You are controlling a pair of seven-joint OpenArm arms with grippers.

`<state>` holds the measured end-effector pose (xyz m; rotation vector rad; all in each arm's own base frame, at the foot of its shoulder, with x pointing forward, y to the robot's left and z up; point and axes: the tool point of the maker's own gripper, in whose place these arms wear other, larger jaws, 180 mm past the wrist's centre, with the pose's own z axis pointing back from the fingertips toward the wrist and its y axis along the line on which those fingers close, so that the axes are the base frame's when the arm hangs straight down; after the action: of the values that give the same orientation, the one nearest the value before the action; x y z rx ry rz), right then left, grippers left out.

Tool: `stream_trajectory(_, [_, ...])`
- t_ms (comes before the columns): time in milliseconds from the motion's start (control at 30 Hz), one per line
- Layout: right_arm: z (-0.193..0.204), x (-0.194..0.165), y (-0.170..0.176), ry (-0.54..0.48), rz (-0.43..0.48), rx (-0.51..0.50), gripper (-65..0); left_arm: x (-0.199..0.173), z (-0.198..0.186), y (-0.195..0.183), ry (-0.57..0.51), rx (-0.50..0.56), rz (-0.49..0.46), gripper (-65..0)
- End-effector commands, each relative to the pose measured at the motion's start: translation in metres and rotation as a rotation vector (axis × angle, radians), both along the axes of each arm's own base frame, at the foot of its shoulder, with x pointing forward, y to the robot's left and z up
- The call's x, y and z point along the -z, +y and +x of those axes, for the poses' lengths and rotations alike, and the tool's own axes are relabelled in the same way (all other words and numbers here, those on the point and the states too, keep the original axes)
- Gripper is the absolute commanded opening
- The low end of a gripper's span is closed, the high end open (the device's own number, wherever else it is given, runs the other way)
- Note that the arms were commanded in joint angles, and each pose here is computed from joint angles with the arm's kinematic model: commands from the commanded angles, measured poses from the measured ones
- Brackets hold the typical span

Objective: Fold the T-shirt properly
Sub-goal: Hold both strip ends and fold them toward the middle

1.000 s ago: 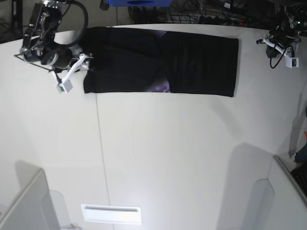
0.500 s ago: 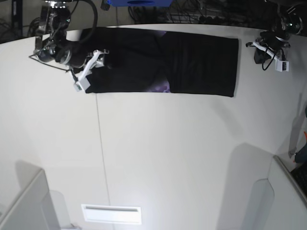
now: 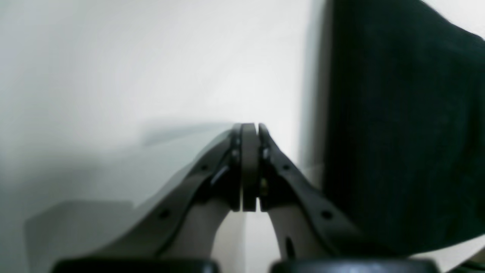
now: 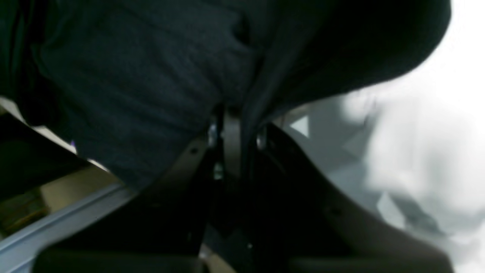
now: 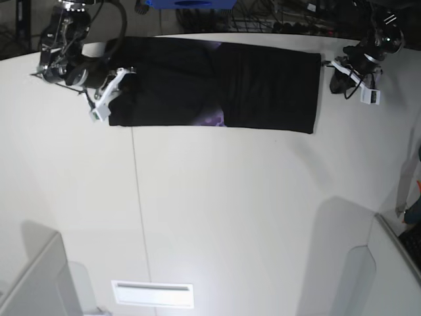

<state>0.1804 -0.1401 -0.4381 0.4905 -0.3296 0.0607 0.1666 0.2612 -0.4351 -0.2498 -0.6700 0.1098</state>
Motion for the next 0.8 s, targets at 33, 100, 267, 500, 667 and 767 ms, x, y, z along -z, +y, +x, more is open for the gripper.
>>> stream_trajectory(33, [0.012,-0.002,-0.012,-0.011,-0.028,0.005,-65.0,0.022,-0.023,-0.009,0.139,0.026,0.027,-65.0])
stream_trajectory(100, [0.021,-0.001,-0.014,-0.006,-0.024,0.006,-65.0,0.026,-0.016,-0.023,0.142,0.028,0.010,-65.0])
stream_trajectory(267, [0.052,-0.015,-0.028,-0.032,-0.077,0.073,-65.0,0.027,0.005,-0.065,0.112,0.078,-0.052,-65.0])
stream_trajectory(500, [0.070,-0.063,0.003,-0.105,-0.090,0.063,-65.0,0.029,0.019,-0.098,0.107,0.111,-0.092,-65.0])
stream_trajectory(667, [0.059,-0.080,0.050,-0.089,-0.006,0.060,-65.0,0.022,0.024,-0.102,0.092,0.103,-0.082,-65.0])
stream_trajectory(767, [0.048,-0.087,0.084,-0.090,0.059,0.025,-65.0,0.011,0.030,-0.104,0.060,0.111,-0.074,-65.0])
